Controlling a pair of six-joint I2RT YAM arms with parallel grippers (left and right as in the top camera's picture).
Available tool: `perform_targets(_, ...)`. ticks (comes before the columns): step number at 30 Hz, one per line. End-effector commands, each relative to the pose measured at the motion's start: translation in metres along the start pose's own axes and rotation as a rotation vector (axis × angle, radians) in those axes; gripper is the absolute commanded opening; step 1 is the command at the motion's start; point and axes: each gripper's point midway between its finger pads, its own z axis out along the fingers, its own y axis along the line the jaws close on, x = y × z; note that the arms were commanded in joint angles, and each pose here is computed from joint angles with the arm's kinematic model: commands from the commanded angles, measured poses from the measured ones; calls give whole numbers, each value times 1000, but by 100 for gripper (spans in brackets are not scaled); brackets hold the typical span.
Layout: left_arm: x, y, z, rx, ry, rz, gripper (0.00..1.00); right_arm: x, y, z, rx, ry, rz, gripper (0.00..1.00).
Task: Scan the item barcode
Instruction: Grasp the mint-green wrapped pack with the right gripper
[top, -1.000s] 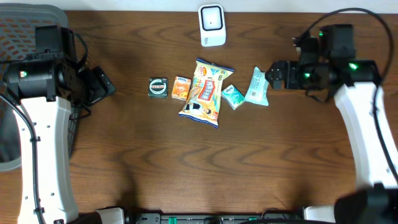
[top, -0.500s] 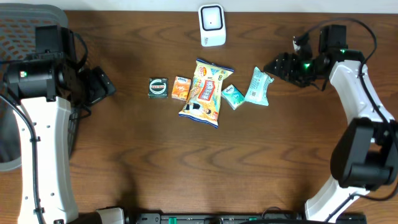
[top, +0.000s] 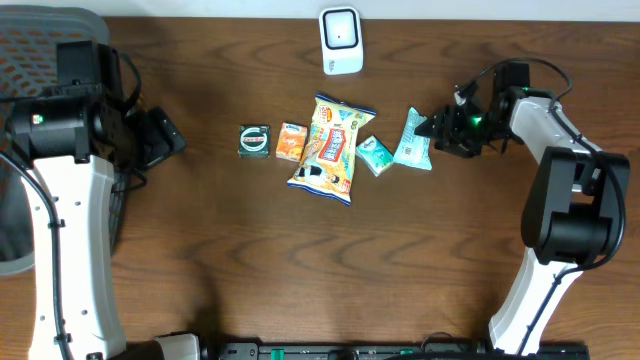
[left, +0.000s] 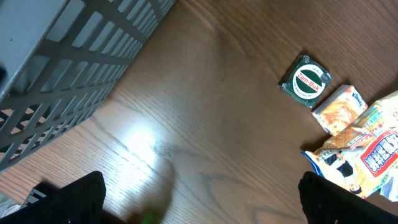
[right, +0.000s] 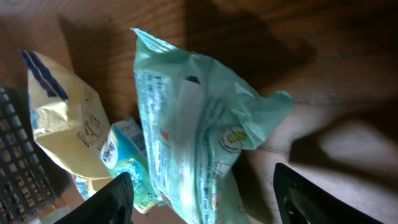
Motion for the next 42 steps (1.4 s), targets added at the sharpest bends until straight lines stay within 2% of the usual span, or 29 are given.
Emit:
perform_targets(1, 1, 2, 3, -13, 10, -6, 98, -8, 5, -2, -36, -18, -49, 64)
perform_targets(4, 1, 2, 3, -13, 10, -6, 98, -9, 6, 1, -37, -18, -56, 60)
perform_targets(8, 1, 2, 3, -12, 10, -6, 98, -4, 6, 14, -24, 4, -66, 63)
perform_targets(12, 1, 2, 3, -13, 10, -6, 98, 0, -5, 30, 14, 29, -42, 58)
perform_targets(16, 1, 2, 3, -13, 10, -6, 98, 4, -12, 44, 2, 54, -14, 38)
perform_targets(20, 1, 2, 3, -13, 10, -6, 98, 5, -14, 47, -5, 61, -20, 29)
perform_targets(23, 1, 2, 3, -13, 10, -6, 98, 4, -3, 40, -41, 57, -33, 1)
perform_targets(28, 1, 2, 3, -13, 10, -6, 98, 0, 27, 14, -98, 21, -77, 1)
perform_targets(34, 1, 2, 3, -13, 10, -6, 98, 5, 92, -38, -198, -50, -206, 1)
perform_targets(37, 1, 2, 3, -13, 10, -6, 98, 22, 152, -81, -303, -100, -331, 1)
perform_targets(42, 1, 2, 3, -13, 10, -6, 97, 54, 214, -122, -357, -157, -458, 1)
